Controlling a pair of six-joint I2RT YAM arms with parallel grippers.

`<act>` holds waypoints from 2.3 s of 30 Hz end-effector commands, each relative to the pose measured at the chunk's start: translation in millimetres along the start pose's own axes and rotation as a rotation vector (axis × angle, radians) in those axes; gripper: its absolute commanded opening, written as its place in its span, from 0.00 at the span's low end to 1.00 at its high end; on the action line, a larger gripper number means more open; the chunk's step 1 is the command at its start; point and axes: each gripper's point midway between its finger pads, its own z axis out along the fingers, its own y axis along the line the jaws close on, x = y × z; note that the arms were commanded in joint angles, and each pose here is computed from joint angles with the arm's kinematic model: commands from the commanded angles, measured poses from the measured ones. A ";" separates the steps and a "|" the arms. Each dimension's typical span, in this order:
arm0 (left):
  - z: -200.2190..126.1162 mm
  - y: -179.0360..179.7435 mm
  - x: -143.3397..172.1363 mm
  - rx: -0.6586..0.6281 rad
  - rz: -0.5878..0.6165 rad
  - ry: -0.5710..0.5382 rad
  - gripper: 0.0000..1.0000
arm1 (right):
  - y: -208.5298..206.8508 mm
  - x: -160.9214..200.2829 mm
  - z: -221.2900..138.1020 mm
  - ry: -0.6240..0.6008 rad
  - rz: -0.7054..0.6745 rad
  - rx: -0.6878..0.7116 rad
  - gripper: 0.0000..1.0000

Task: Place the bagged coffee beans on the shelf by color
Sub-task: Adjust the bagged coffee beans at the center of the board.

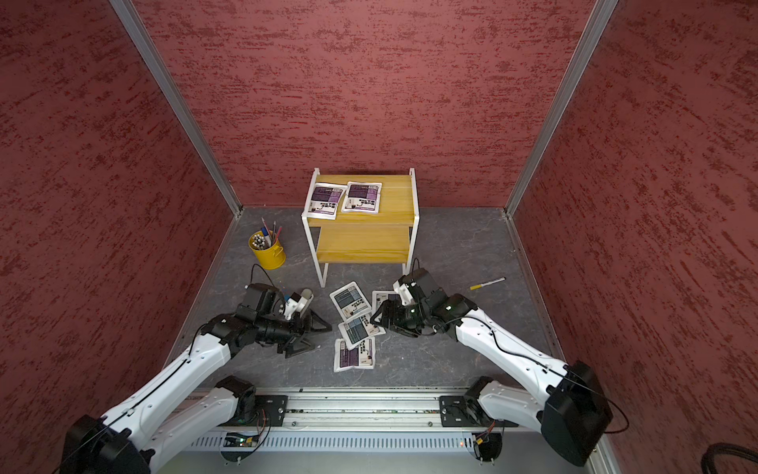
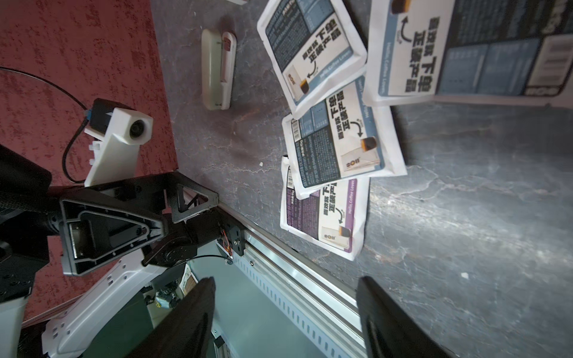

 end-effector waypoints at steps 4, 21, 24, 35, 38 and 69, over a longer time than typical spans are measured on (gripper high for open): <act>11.1 12.3 -0.7 0.003 -0.022 -0.016 1.00 | -9.6 5.5 23.9 0.017 -0.001 -0.015 0.76; 34.3 34.5 -2.7 0.035 -0.020 -0.045 1.00 | -35.9 25.8 71.1 0.074 0.047 0.012 0.76; 37.0 35.0 -2.0 0.036 -0.005 -0.061 1.00 | -37.7 30.4 76.1 0.089 0.046 0.031 0.76; 46.7 46.0 7.3 0.004 -0.020 -0.082 1.00 | -35.5 32.8 96.5 0.157 0.024 0.029 0.76; 46.9 45.2 12.7 -0.018 -0.027 -0.070 1.00 | -37.3 37.2 102.5 0.174 0.031 0.023 0.76; 34.1 36.4 38.8 -0.145 -0.156 -0.002 1.00 | -26.3 53.1 101.7 0.191 -0.131 0.130 0.77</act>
